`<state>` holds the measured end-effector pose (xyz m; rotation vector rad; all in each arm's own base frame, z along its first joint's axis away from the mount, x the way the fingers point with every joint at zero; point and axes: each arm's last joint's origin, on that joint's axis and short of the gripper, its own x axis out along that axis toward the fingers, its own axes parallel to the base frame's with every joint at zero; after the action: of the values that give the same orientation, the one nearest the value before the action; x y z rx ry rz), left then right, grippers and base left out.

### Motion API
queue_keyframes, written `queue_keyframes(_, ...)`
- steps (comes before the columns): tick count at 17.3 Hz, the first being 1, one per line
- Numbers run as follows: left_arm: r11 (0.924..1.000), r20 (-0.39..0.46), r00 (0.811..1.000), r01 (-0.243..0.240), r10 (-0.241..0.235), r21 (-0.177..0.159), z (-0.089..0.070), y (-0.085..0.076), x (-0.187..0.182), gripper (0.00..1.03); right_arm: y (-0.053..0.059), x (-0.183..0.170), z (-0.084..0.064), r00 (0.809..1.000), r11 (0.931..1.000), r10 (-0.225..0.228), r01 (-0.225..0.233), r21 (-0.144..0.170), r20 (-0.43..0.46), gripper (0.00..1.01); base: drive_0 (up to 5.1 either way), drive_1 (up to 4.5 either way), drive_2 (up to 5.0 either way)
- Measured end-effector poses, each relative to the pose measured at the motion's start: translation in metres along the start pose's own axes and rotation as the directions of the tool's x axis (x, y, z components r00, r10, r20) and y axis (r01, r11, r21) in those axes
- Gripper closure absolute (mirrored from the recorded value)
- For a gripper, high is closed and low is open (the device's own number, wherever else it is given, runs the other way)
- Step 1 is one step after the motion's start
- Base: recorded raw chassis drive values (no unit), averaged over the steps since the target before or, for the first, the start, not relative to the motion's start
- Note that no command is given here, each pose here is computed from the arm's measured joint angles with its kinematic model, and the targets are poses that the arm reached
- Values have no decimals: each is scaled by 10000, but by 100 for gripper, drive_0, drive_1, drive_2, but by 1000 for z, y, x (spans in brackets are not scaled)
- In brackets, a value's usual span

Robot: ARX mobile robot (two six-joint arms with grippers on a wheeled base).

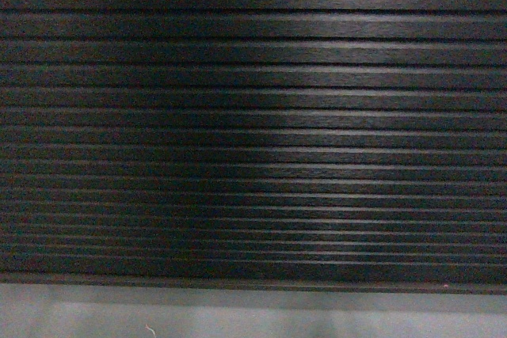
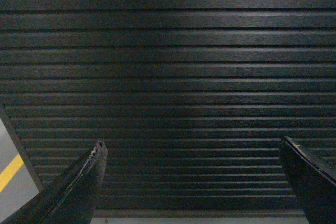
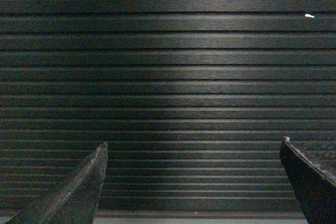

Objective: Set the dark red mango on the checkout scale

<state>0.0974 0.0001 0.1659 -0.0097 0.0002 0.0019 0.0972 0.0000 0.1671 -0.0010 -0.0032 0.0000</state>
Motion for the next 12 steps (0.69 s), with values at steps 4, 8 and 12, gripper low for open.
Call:
queue_keyframes(4,10000,0,10000,0,0,0,0,0,0,5,0,0,0,10000,10000,4,-4,4,0,3,0,0,0)
queue_keyframes(8,10000,0,10000,0,0,0,0,0,0,5,0,0,0,10000,10000,0,0,4,0,3,0,0,0)
queue_keyframes(12,10000,0,10000,0,0,0,0,0,0,5,0,0,0,10000,10000,0,0,4,4,3,0,0,0)
